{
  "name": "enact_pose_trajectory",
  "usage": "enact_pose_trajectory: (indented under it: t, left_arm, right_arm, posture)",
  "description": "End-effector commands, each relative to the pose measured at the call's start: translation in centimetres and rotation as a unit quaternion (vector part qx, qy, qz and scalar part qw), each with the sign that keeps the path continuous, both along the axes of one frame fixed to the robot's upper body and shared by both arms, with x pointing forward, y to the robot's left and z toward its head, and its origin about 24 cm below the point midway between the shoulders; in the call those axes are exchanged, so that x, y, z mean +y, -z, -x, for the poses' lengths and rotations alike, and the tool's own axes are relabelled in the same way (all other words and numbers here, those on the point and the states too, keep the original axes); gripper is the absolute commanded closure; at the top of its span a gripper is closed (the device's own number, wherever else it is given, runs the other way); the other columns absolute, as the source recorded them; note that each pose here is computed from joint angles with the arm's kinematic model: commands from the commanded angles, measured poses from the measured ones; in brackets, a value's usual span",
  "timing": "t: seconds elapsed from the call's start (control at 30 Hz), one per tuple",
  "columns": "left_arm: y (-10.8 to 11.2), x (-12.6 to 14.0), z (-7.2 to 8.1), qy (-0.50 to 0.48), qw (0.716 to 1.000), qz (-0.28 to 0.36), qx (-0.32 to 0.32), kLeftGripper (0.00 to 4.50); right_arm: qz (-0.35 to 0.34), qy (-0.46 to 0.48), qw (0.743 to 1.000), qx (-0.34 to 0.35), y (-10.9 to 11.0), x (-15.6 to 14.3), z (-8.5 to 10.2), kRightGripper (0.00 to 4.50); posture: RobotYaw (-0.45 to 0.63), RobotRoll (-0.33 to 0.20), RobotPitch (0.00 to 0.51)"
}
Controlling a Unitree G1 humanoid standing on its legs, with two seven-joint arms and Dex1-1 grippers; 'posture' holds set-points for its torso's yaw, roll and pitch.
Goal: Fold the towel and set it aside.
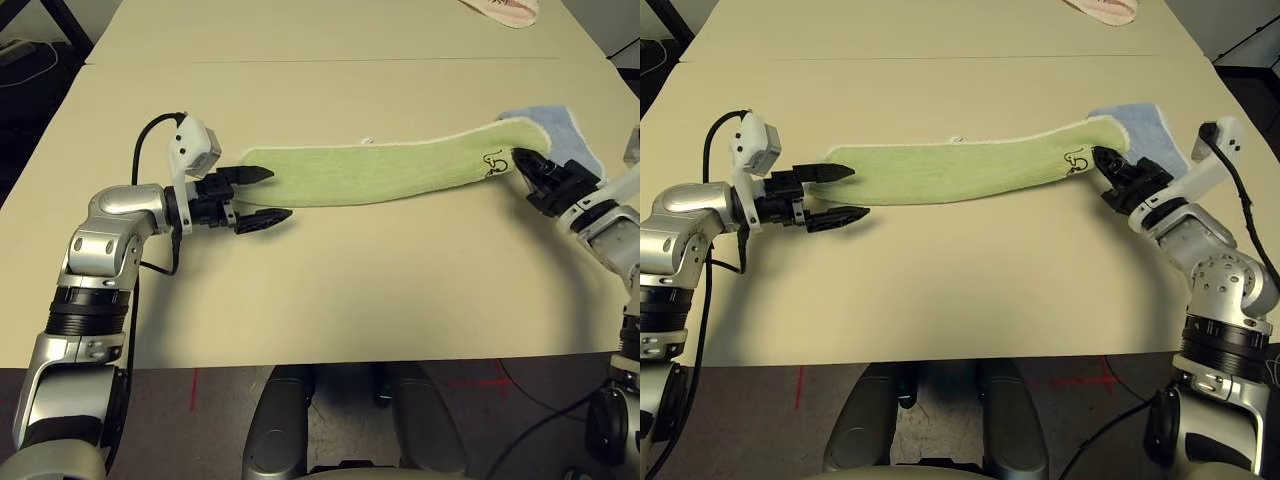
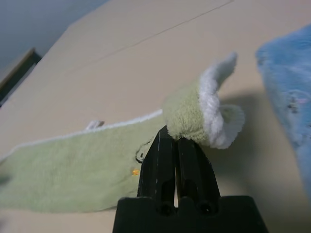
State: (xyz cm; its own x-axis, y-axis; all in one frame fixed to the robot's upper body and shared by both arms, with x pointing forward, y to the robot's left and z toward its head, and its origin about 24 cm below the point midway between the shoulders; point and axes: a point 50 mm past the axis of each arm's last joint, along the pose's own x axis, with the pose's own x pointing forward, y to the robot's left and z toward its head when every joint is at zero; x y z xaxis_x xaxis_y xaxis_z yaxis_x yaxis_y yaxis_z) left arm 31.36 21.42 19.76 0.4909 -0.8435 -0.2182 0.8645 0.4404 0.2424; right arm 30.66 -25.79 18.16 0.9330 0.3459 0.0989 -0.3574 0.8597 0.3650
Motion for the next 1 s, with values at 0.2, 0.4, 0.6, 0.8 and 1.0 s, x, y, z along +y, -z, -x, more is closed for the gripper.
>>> enact_pose_trajectory:
  t: [0.2, 0.4, 0.6, 0.8, 1.0]
  left_arm:
    - [0.0, 0.1, 0.2, 0.000, 1.000, 0.003, 0.004, 0.00]
    - [0.1, 0.1, 0.2, -0.001, 1.000, 0.002, 0.005, 0.00]
    - [0.0, 0.3, 0.2, -0.001, 1.000, -0.002, 0.006, 0.00]
    - [-0.3, 0.5, 0.1, -0.002, 1.000, -0.007, 0.003, 0.00]
    - [-0.4, 0.6, 0.0, -0.002, 1.000, -0.009, 0.003, 0.00]
  right_arm:
    - [0.060, -0.055, 0.996, -0.046, -1.2, 2.4, -1.0, 4.47]
    - [0.091, -0.097, 0.989, -0.069, -2.2, 4.4, -1.7, 4.47]
    - [0.129, -0.163, 0.974, -0.085, -2.6, 6.6, -1.7, 4.47]
    - [0.164, -0.212, 0.960, -0.082, -2.3, 8.1, -1.6, 4.47]
    - [0.171, -0.234, 0.954, -0.076, -1.7, 9.5, -1.7, 4.47]
  posture:
    - [0.07, 0.000, 0.222]
    - [0.07, 0.000, 0.223]
    - [0.08, 0.000, 0.222]
    - [0.08, 0.000, 0.221]
    - [0.08, 0.000, 0.220]
